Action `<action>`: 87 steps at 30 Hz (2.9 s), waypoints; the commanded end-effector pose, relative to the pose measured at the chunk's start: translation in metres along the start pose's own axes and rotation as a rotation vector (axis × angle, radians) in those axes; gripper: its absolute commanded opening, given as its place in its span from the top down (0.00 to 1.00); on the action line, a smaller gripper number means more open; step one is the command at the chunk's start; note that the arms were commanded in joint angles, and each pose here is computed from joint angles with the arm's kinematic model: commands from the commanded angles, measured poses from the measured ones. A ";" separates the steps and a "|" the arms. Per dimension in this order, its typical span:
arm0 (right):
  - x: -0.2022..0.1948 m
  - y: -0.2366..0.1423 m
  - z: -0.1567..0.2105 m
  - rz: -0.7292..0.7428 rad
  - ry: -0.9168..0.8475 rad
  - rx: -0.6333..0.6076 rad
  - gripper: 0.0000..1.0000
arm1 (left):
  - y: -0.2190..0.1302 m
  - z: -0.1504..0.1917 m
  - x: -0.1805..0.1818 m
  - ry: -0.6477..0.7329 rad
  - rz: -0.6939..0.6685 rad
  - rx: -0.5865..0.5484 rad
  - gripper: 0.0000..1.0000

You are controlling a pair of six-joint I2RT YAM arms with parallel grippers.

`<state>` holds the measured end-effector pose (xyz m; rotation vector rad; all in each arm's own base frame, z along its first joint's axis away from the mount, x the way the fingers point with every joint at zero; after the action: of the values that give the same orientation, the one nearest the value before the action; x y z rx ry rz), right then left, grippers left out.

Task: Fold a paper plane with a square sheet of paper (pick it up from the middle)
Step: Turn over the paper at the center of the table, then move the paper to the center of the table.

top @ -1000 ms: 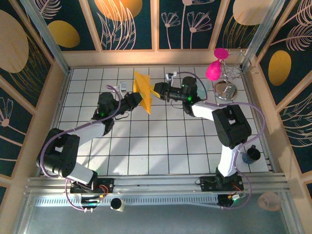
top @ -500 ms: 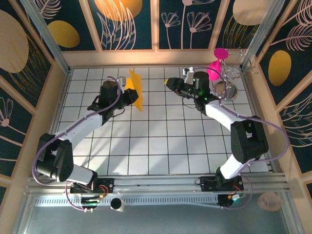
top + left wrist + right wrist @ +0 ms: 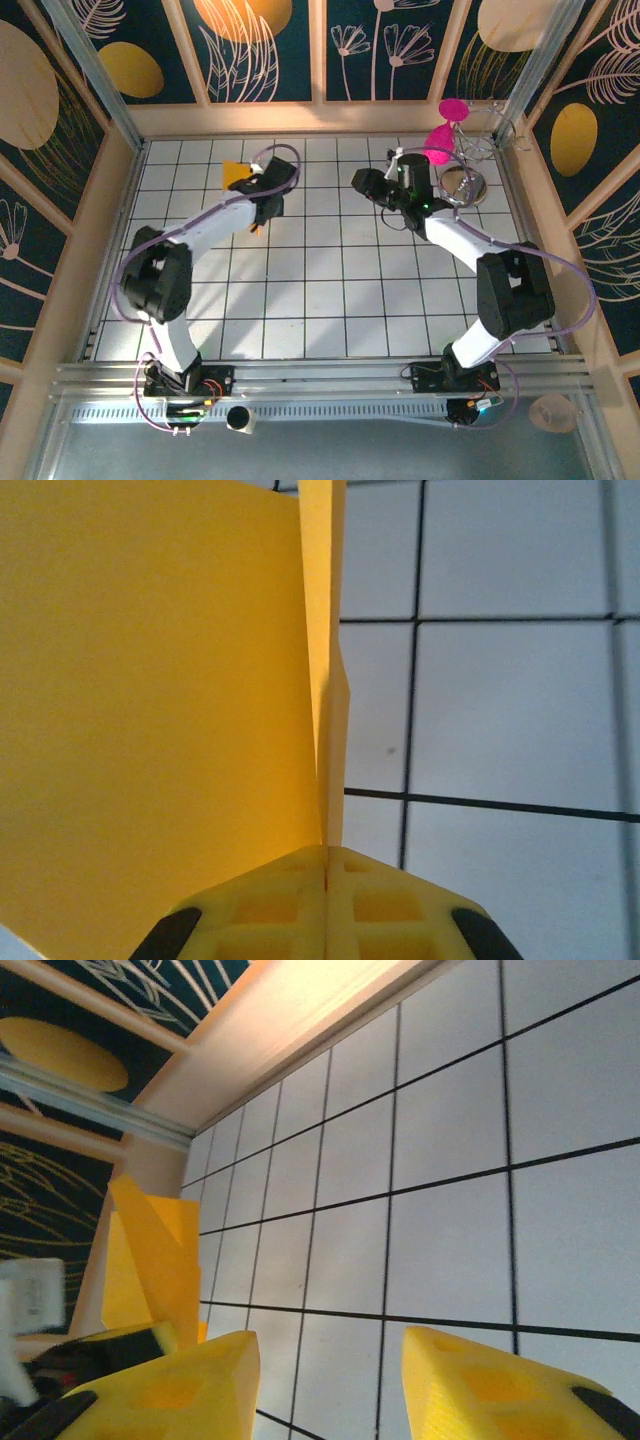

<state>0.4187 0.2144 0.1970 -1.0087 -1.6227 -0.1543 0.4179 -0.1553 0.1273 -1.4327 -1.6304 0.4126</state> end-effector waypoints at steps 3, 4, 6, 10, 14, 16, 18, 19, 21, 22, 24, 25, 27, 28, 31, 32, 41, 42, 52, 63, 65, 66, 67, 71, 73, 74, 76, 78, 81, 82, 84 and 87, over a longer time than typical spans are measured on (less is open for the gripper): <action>-0.017 -0.017 -0.015 0.054 0.029 -0.070 0.58 | 0.017 0.021 -0.002 0.204 -0.250 0.094 0.93; -0.020 -0.017 -0.015 0.060 0.032 -0.072 0.58 | 0.023 0.025 -0.008 0.230 -0.261 0.107 0.93; -0.023 -0.019 -0.015 0.068 0.037 -0.073 0.57 | 0.031 0.031 -0.018 0.267 -0.282 0.121 0.94; -0.028 -0.018 -0.013 0.077 0.047 -0.066 0.57 | 0.043 0.041 -0.035 0.323 -0.304 0.143 0.94; -0.032 -0.017 -0.011 0.084 0.056 -0.059 0.58 | 0.054 0.050 -0.050 0.338 -0.274 0.166 0.89; -0.033 -0.016 -0.011 0.085 0.058 -0.058 0.58 | 0.057 0.054 -0.058 0.333 -0.245 0.175 0.84; -0.034 -0.016 -0.010 0.087 0.061 -0.055 0.57 | 0.060 0.057 -0.065 0.316 -0.207 0.182 0.82; -0.035 -0.016 -0.010 0.088 0.061 -0.055 0.58 | 0.062 0.058 -0.069 0.306 -0.186 0.186 0.82; -0.035 -0.017 -0.010 0.089 0.062 -0.056 0.58 | 0.063 0.060 -0.075 0.287 -0.149 0.193 0.80; -0.036 -0.017 -0.010 0.091 0.065 -0.055 0.57 | 0.062 0.060 -0.079 0.274 -0.128 0.194 0.79; -0.036 -0.017 -0.010 0.090 0.065 -0.056 0.57 | 0.060 0.058 -0.084 0.247 -0.089 0.193 0.77; -0.036 -0.017 -0.010 0.090 0.065 -0.055 0.58 | 0.058 0.056 -0.087 0.230 -0.069 0.189 0.76; -0.036 -0.017 -0.011 0.091 0.066 -0.058 0.58 | 0.054 0.052 -0.091 0.198 -0.029 0.184 0.73; -0.036 -0.017 -0.010 0.091 0.066 -0.059 0.57 | 0.051 0.050 -0.094 0.181 -0.003 0.181 0.72; -0.037 -0.018 -0.010 0.094 0.072 -0.062 0.58 | 0.044 0.045 -0.101 0.130 0.061 0.175 0.68; -0.037 -0.017 -0.010 0.094 0.073 -0.061 0.58 | 0.041 0.043 -0.102 0.112 0.079 0.174 0.66; -0.039 -0.018 -0.013 0.102 0.078 -0.080 0.56 | -0.018 0.026 -0.144 -0.134 0.518 0.138 0.51; -0.038 -0.018 -0.013 0.099 0.077 -0.079 0.56 | -0.028 0.024 -0.150 -0.161 0.592 0.125 0.50; -0.026 -0.009 -0.005 0.087 0.022 -0.071 0.50 | -0.045 0.017 -0.101 -0.274 0.687 0.029 0.41; -0.025 0.011 0.022 0.039 0.087 0.062 0.42 | 0.017 0.028 -0.054 -0.409 0.591 0.059 0.37; -0.024 0.014 0.026 0.026 0.098 0.076 0.41 | 0.026 0.029 -0.052 -0.414 0.580 0.076 0.37; -0.024 0.016 0.028 0.025 0.102 0.083 0.40 | 0.032 0.031 -0.051 -0.419 0.569 0.087 0.37; -0.024 0.017 0.029 0.025 0.104 0.086 0.40 | 0.036 0.033 -0.051 -0.422 0.562 0.100 0.37; -0.027 0.021 0.032 0.033 0.118 0.096 0.40 | 0.048 0.040 -0.053 -0.415 0.543 0.125 0.37; -0.031 0.023 0.034 0.043 0.131 0.102 0.40 | 0.053 0.045 -0.055 -0.413 0.543 0.139 0.38; -0.032 0.024 0.034 0.046 0.137 0.106 0.40 | 0.053 0.047 -0.058 -0.412 0.556 0.144 0.38; -0.034 0.026 0.038 0.049 0.148 0.118 0.41 | 0.054 0.052 -0.066 -0.409 0.599 0.160 0.40; -0.037 0.028 0.041 0.056 0.164 0.128 0.41 | 0.051 0.056 -0.076 -0.401 0.661 0.172 0.42; -0.041 0.029 0.048 0.068 0.193 0.143 0.41 | 0.043 0.062 -0.089 -0.395 0.747 0.186 0.43; -0.043 0.029 0.052 0.075 0.204 0.149 0.41 | 0.039 0.064 -0.093 -0.395 0.775 0.187 0.43; -0.045 0.030 0.058 0.083 0.219 0.162 0.41 | 0.030 0.067 -0.102 -0.387 0.820 0.187 0.43; -0.049 0.031 0.068 0.103 0.232 0.182 0.41 | 0.018 0.072 -0.114 -0.359 0.846 0.193 0.45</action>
<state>0.3963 0.2408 0.1341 -0.9159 -1.3916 -0.0761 0.3904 -0.2120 0.0344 -1.9091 -1.2494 1.2770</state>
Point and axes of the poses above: each hand's point on the last joint's axis, 136 mm out from that joint toward the fingers, its own y axis out along the fingers, its own x axis along the line the jaws close on, z = x × y, the point moved 1 cm from there along -y, back along the fingers, and after that the axes turned 15 degrees about y, right-handed, at the moved point
